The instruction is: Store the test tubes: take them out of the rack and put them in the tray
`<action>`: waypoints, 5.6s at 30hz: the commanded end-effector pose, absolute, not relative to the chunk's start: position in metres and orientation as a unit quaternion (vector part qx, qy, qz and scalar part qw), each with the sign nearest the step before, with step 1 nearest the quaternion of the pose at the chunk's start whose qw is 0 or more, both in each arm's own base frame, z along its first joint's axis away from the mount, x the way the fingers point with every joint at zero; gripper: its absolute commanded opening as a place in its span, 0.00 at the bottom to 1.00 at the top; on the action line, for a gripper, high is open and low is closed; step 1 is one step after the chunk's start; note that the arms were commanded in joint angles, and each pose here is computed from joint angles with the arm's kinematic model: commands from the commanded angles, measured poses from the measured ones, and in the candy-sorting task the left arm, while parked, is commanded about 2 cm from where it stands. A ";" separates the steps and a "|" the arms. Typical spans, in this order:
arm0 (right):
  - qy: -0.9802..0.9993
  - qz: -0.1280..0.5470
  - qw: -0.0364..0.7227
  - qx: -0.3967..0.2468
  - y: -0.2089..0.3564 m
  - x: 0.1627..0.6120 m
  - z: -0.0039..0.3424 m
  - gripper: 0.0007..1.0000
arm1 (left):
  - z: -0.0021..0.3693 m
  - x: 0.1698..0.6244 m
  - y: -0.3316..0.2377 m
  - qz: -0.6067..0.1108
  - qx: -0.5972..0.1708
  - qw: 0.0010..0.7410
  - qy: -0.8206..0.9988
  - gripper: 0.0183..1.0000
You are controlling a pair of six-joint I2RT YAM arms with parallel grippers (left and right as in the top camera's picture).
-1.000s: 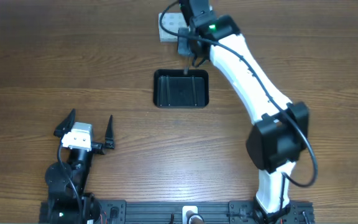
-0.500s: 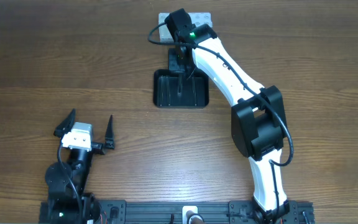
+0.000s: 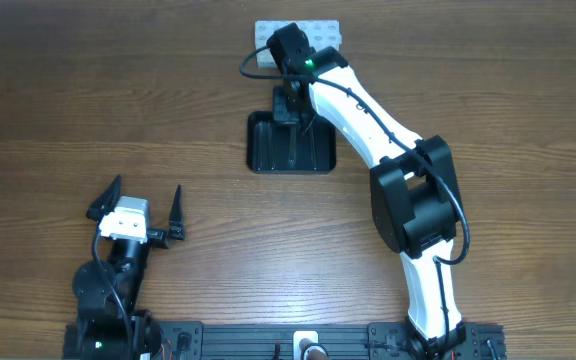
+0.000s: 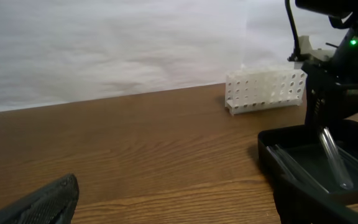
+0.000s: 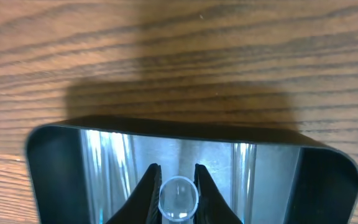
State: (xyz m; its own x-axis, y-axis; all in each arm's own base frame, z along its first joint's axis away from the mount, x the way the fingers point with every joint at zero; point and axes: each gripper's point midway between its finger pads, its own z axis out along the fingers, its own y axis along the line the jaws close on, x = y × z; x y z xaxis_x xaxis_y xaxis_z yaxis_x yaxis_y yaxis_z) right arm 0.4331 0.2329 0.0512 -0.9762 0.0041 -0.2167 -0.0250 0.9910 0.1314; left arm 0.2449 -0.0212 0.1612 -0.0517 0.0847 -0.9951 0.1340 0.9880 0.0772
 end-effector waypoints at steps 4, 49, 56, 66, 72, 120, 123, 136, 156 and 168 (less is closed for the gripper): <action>0.994 0.053 0.096 -0.004 0.229 0.425 0.038 0.16 | 0.160 0.245 -0.022 -0.017 0.079 0.684 0.724 1.00; 0.901 -0.044 0.431 -0.020 0.065 0.434 0.317 0.91 | 0.160 0.245 -0.022 -0.017 0.080 0.684 0.724 1.00; 0.854 -0.016 0.519 -0.019 0.044 0.402 0.326 0.97 | 0.160 0.245 -0.022 -0.017 0.080 0.684 0.724 1.00; 0.819 -0.008 0.573 0.031 0.014 0.340 0.292 0.99 | 0.160 0.245 -0.022 -0.017 0.080 0.684 0.724 1.00; 0.777 0.005 0.628 0.041 0.010 0.306 0.270 0.99 | 0.160 0.245 -0.022 -0.017 0.080 0.684 0.724 1.00; 0.730 -0.091 0.678 -0.002 -0.023 0.245 0.159 0.99 | 0.160 0.245 -0.022 -0.017 0.079 0.684 0.724 1.00; 0.730 -0.090 0.678 -0.004 -0.022 0.245 0.159 0.99 | 0.160 0.245 -0.022 -0.017 0.079 0.684 0.724 1.00; 0.729 -0.072 0.681 0.021 -0.023 0.245 0.159 0.99 | 0.160 0.245 -0.022 -0.017 0.079 0.684 0.724 1.00; 0.729 -0.061 0.681 0.032 -0.023 0.245 0.159 0.99 | 0.160 0.245 -0.022 -0.017 0.079 0.684 0.724 1.00; 0.729 -0.061 0.681 0.032 -0.023 0.245 0.159 0.99 | 0.160 0.245 -0.022 -0.017 0.079 0.684 0.724 1.00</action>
